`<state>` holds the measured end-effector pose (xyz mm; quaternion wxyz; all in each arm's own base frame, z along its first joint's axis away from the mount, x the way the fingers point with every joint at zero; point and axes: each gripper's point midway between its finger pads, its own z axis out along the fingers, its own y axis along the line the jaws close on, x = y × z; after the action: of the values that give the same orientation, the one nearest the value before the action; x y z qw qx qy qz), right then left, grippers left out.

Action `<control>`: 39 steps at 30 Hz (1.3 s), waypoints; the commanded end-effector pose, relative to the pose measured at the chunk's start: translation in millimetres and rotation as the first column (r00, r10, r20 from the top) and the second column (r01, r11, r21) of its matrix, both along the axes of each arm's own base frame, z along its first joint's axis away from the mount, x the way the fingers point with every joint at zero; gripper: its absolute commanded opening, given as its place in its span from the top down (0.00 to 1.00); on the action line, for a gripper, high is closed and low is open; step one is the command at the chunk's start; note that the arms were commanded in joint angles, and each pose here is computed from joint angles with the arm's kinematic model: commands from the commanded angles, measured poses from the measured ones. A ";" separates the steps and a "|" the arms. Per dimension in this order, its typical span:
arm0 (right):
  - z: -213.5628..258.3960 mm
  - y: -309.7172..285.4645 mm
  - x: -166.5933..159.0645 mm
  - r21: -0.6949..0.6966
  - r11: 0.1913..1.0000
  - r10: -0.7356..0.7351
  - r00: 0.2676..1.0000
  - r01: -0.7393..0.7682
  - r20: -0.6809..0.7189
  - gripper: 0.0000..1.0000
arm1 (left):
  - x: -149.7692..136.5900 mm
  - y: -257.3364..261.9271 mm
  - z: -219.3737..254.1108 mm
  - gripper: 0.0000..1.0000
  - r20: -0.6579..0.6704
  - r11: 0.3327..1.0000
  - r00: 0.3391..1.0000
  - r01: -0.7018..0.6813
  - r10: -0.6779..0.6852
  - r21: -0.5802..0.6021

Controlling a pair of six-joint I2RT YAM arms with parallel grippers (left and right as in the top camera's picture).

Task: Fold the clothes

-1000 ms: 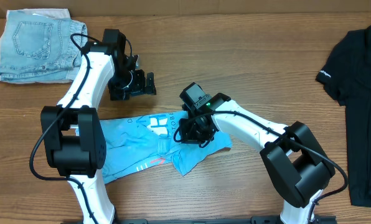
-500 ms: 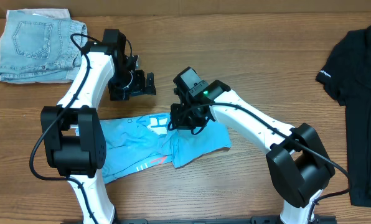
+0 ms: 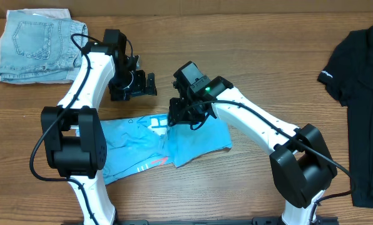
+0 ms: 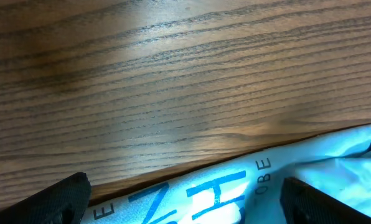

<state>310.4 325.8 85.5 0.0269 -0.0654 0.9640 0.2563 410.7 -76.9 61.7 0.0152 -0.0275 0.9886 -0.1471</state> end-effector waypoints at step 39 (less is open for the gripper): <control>-60.8 30.4 -77.0 -0.002 0.994 0.108 0.965 -0.112 -0.238 0.96 | 2.4 -1.2 12.0 0.00 0.023 1.000 1.000 -0.005 0.004 0.008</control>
<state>239.2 349.4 20.8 -0.0908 -0.0882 0.9620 0.2419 408.9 -76.8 61.5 0.0114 -0.0281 0.9887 -0.1465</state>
